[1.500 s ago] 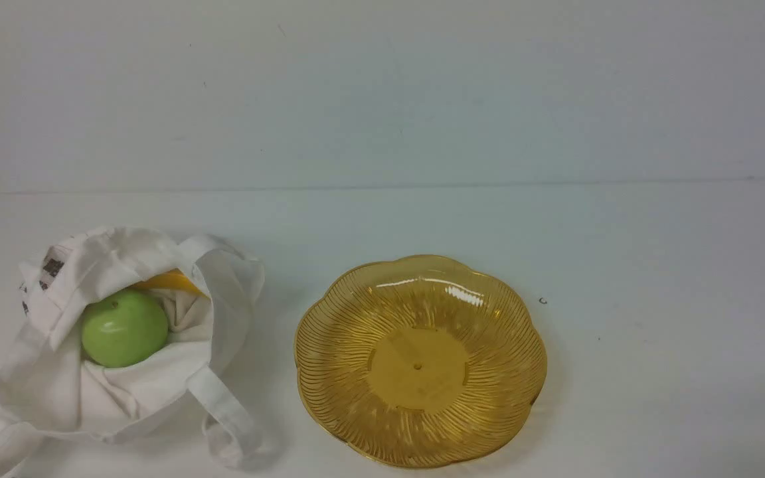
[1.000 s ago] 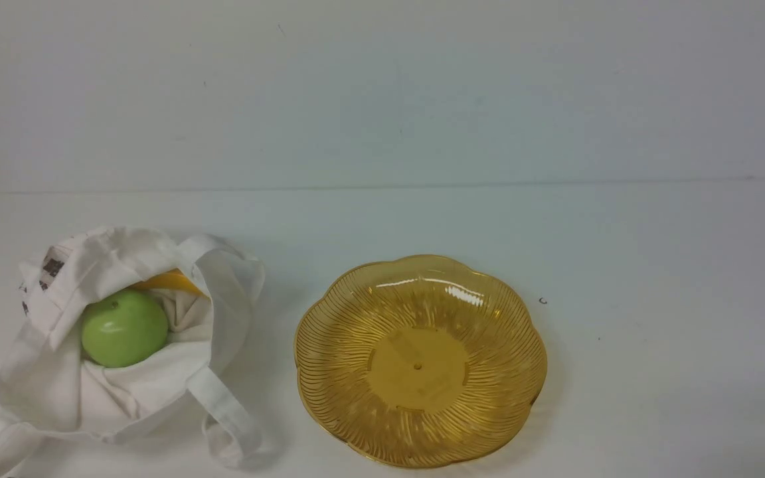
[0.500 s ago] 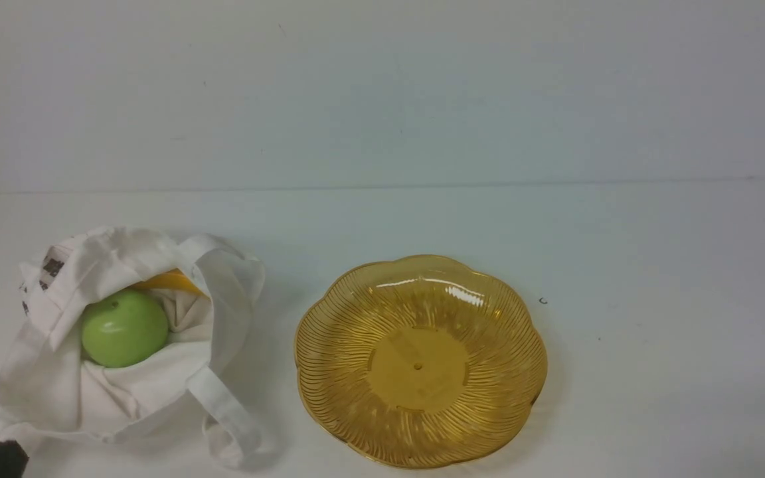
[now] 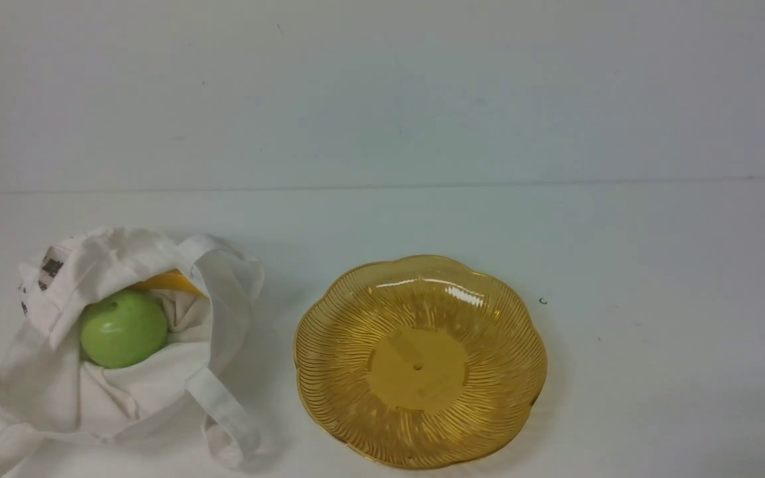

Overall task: Take the fruit out of the cloth bag on the white table and place them on a plate.
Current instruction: 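Reach into the white bag and grasp the apple with the left gripper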

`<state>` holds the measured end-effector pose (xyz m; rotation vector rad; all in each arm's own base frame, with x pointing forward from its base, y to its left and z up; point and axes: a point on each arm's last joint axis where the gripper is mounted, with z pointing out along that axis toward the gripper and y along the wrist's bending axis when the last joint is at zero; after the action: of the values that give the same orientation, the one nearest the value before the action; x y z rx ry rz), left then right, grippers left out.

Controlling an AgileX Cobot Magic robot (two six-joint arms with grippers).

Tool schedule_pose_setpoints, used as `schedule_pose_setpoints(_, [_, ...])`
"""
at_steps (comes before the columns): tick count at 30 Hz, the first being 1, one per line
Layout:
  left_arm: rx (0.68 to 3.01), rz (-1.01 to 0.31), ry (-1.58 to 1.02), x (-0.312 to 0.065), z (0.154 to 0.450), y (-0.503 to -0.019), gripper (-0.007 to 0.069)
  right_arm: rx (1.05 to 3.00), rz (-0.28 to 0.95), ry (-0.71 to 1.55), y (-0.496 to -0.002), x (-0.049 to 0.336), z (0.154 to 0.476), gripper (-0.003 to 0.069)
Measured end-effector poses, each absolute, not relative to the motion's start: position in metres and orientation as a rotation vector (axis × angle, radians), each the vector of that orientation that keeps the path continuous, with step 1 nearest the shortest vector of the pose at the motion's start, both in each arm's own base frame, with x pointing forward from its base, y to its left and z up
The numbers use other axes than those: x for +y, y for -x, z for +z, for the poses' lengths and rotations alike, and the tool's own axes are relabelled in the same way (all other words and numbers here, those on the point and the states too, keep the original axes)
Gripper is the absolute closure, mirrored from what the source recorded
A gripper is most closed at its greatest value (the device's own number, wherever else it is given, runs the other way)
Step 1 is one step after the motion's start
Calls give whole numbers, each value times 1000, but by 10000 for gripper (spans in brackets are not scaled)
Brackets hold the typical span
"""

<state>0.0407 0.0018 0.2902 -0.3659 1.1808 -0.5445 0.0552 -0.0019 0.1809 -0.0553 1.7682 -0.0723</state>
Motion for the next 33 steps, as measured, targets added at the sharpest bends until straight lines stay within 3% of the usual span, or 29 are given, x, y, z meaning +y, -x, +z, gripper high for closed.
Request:
schedule_pose_setpoints(5, [1674,-457,155,-18,313,-76,633,1768,-72,55,-55,-2,181,673])
schedule_pose_setpoints(10, [2198,-359,31,-26,287,-135,633,1768,-72,55,-55,-2,181,673])
schedule_pose_setpoints(13, [2346,-272,-14,-25,271,-162,633,1768,-72,55,-55,-2,181,673])
schedule_pose_setpoints(24, [2421,-64,-123,-18,235,-228,607,1768,-72,55,-55,-2,181,673])
schedule_pose_setpoints(27, [2420,-57,-102,-18,223,-240,532,1768,-72,55,-55,-2,181,673])
schedule_pose_setpoints(31, [2416,-76,-21,-18,208,-255,356,1768,-72,55,-55,-2,181,673])
schedule_pose_setpoints(33, [2418,-78,-9,-18,204,-259,307,1768,-72,55,-55,-2,181,673])
